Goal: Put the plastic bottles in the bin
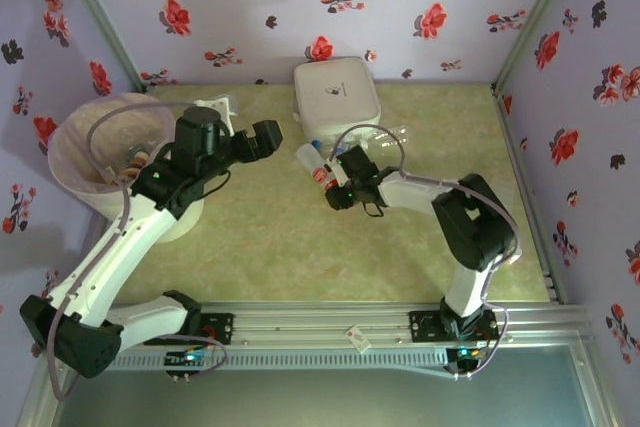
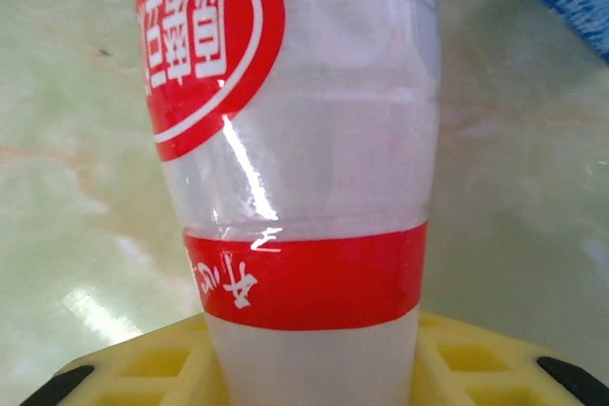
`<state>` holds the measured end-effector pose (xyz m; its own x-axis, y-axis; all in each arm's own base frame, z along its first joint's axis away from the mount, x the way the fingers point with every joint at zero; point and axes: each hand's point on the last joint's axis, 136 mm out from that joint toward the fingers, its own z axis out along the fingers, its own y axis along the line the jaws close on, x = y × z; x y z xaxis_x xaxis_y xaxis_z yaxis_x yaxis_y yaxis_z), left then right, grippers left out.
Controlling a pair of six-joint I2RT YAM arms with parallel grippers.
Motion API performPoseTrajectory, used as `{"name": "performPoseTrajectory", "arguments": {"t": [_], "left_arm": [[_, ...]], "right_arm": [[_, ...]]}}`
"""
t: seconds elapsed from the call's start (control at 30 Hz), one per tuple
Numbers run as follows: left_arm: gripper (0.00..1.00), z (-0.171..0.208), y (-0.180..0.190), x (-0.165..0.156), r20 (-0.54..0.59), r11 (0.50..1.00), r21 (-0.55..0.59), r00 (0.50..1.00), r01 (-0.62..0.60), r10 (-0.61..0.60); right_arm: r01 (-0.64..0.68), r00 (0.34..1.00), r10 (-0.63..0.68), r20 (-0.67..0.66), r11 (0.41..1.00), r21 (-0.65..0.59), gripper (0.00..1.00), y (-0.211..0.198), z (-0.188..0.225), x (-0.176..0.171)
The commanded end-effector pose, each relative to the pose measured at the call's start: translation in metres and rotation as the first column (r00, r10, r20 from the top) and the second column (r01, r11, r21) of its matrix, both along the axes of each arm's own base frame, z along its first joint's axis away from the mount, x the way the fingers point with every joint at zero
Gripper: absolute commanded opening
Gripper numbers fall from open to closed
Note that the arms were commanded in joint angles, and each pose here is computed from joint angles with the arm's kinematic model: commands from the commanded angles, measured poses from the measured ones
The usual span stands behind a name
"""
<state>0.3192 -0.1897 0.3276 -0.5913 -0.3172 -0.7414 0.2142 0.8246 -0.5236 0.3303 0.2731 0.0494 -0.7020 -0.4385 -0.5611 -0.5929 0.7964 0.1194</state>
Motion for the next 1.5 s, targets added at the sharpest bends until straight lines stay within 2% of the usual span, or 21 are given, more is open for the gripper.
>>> {"name": "performPoseTrajectory", "arguments": {"t": [0.0,0.27,0.57,0.83,1.13,1.33,1.47], "left_arm": [[1.0,0.005,-0.008,0.008,0.016,0.998,-0.063,1.0,0.01,-0.009],[1.0,-0.005,-0.036,0.022,-0.013,0.974,-0.222,0.998,0.051,-0.056],[1.0,-0.024,-0.082,0.032,-0.053,0.942,-0.32,0.99,0.103,-0.127],[1.0,-0.033,-0.098,0.045,-0.085,0.932,-0.351,0.988,0.093,-0.131],[0.76,-0.028,-0.104,0.048,-0.078,0.922,-0.372,0.987,0.103,-0.142],[0.55,-0.024,-0.105,0.048,-0.07,0.922,-0.372,0.987,0.107,-0.143],[0.49,-0.021,-0.105,0.048,-0.065,0.922,-0.37,0.987,0.111,-0.145]], "right_arm": [[0.031,0.997,-0.042,0.072,0.988,0.149,0.41,0.009,0.051,0.0],[0.069,0.974,-0.155,0.167,0.897,0.436,0.39,0.014,0.14,-0.003],[-0.009,0.981,-0.092,0.173,0.859,0.513,0.39,0.032,0.167,-0.013],[-0.091,0.979,-0.023,0.202,0.838,0.539,0.39,0.044,0.182,-0.032],[-0.127,0.976,0.009,0.219,0.839,0.53,0.39,0.05,0.181,-0.04],[-0.132,0.975,0.016,0.219,0.84,0.526,0.4,0.051,0.181,-0.041],[-0.136,0.974,0.015,0.226,0.839,0.527,0.51,0.049,0.184,-0.043]]}}
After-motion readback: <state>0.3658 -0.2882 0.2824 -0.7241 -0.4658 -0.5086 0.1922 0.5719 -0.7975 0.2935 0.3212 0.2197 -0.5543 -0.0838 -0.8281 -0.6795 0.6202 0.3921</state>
